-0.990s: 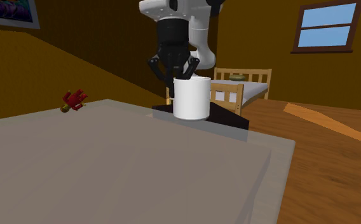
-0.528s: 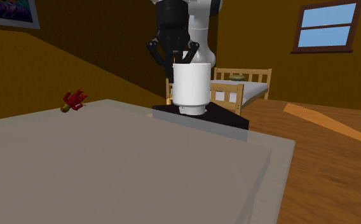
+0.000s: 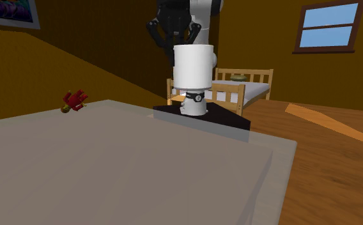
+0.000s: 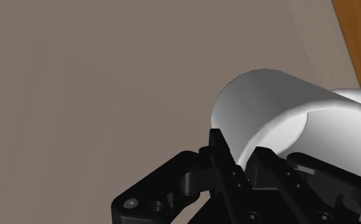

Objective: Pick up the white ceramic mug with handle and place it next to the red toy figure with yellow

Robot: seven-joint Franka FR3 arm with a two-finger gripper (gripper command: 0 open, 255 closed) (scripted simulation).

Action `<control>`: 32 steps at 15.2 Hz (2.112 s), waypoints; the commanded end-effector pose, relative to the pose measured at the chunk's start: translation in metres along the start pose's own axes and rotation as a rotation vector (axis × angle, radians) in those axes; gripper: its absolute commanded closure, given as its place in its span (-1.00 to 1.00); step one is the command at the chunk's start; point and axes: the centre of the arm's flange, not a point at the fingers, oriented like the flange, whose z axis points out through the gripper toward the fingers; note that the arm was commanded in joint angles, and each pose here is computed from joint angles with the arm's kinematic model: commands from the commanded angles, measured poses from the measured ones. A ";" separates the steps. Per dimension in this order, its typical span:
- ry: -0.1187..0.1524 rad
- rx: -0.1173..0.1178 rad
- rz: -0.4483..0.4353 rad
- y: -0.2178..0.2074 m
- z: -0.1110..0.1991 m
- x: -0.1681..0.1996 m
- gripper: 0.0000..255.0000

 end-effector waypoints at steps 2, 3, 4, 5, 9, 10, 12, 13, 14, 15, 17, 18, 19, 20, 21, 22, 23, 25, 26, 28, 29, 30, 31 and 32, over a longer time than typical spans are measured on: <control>0.000 0.000 0.000 -0.001 -0.014 0.000 1.00; 0.000 0.000 0.000 0.003 -0.015 -0.012 1.00; 0.000 0.000 0.000 0.007 -0.016 -0.025 1.00; 0.000 0.000 0.000 0.011 -0.017 -0.038 1.00; 0.000 0.000 0.000 0.027 -0.019 -0.088 1.00; 0.000 0.000 0.000 0.031 -0.020 -0.100 1.00; 0.000 0.000 0.000 0.039 -0.022 -0.126 1.00; 0.000 0.000 0.000 0.043 -0.022 -0.138 1.00; 0.000 0.000 0.000 0.047 -0.023 -0.151 1.00; 0.000 0.000 0.000 0.051 -0.024 -0.163 1.00; 0.000 0.000 0.000 0.059 -0.025 -0.188 1.00; 0.000 0.000 0.000 0.063 -0.026 -0.201 1.00; 0.000 0.000 0.000 0.067 -0.027 -0.214 1.00; 0.000 0.000 0.000 0.071 -0.027 -0.226 1.00; 0.000 0.000 0.000 0.075 -0.028 -0.239 1.00; 0.000 0.000 0.000 0.079 -0.029 -0.251 1.00; 0.000 0.000 0.000 0.083 -0.030 -0.264 1.00; 0.000 0.000 0.000 0.090 -0.031 -0.289 1.00; 0.000 0.000 0.000 0.094 -0.032 -0.302 1.00; 0.000 0.000 0.000 0.102 -0.033 -0.327 1.00; 0.000 0.000 0.000 0.106 -0.034 -0.339 1.00; 0.000 0.000 0.000 0.110 -0.035 -0.352 1.00; 0.000 0.000 0.000 0.114 -0.035 -0.364 1.00; 0.000 0.000 0.000 0.118 -0.036 -0.377 1.00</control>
